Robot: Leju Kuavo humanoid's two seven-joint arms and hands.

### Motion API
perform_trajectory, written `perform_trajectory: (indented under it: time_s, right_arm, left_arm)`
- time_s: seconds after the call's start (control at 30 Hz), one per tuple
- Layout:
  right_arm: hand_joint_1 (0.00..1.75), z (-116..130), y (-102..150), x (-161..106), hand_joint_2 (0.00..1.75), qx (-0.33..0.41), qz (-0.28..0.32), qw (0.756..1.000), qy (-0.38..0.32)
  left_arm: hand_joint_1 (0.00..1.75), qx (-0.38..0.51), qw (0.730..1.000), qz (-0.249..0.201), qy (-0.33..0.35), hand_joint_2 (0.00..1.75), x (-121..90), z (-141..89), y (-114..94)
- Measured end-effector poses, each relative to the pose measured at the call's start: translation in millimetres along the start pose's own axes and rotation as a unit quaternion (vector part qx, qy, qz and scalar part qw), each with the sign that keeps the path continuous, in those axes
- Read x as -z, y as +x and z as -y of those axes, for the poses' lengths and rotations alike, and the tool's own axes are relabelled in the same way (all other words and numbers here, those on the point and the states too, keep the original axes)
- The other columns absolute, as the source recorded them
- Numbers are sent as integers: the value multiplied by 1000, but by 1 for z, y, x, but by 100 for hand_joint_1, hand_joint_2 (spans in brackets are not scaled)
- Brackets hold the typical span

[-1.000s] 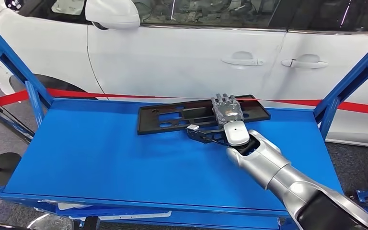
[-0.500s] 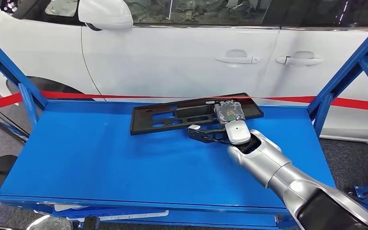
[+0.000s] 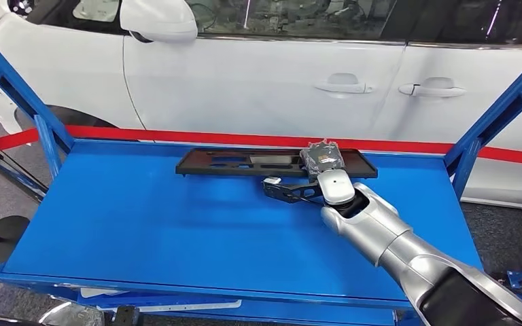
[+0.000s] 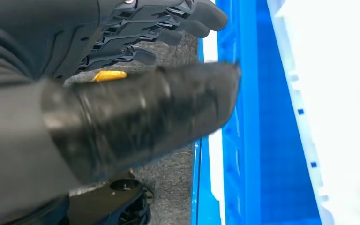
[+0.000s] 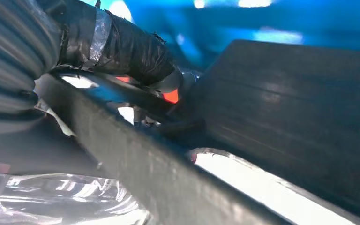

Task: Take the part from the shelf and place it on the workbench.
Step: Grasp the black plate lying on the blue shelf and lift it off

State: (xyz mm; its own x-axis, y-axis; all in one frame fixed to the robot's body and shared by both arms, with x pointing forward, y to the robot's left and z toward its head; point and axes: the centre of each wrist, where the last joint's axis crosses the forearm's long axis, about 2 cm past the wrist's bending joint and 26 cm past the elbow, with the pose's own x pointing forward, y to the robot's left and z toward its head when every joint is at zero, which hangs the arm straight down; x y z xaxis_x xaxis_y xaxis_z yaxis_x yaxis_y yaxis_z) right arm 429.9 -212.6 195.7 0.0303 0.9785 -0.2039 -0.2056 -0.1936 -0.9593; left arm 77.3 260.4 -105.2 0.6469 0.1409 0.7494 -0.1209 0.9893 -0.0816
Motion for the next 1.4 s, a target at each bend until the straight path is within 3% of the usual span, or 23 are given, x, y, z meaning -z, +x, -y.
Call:
perform_trajectory:
  time_s: [0.4, 0.77, 1.17, 1.4]
  right_arm:
    - [175, 11, 4, -1, 175, 19, 10, 999, -26]
    - [175, 41, 10, -9, 175, 54, 25, 992, -113]
    - [175, 85, 25, -40, 175, 70, 67, 961, -258]
    - [175, 97, 33, -59, 175, 84, 96, 937, -325]
  left_arm:
    - [0, 5, 1000, -20, 18, 175, 0, -4, 0]
    - [0, 22, 995, -58, 75, 175, 0, -7, 1]
    - [0, 33, 988, -99, 111, 175, -1, -7, 0]
    - [0, 24, 987, -107, 115, 175, -1, -6, -1]
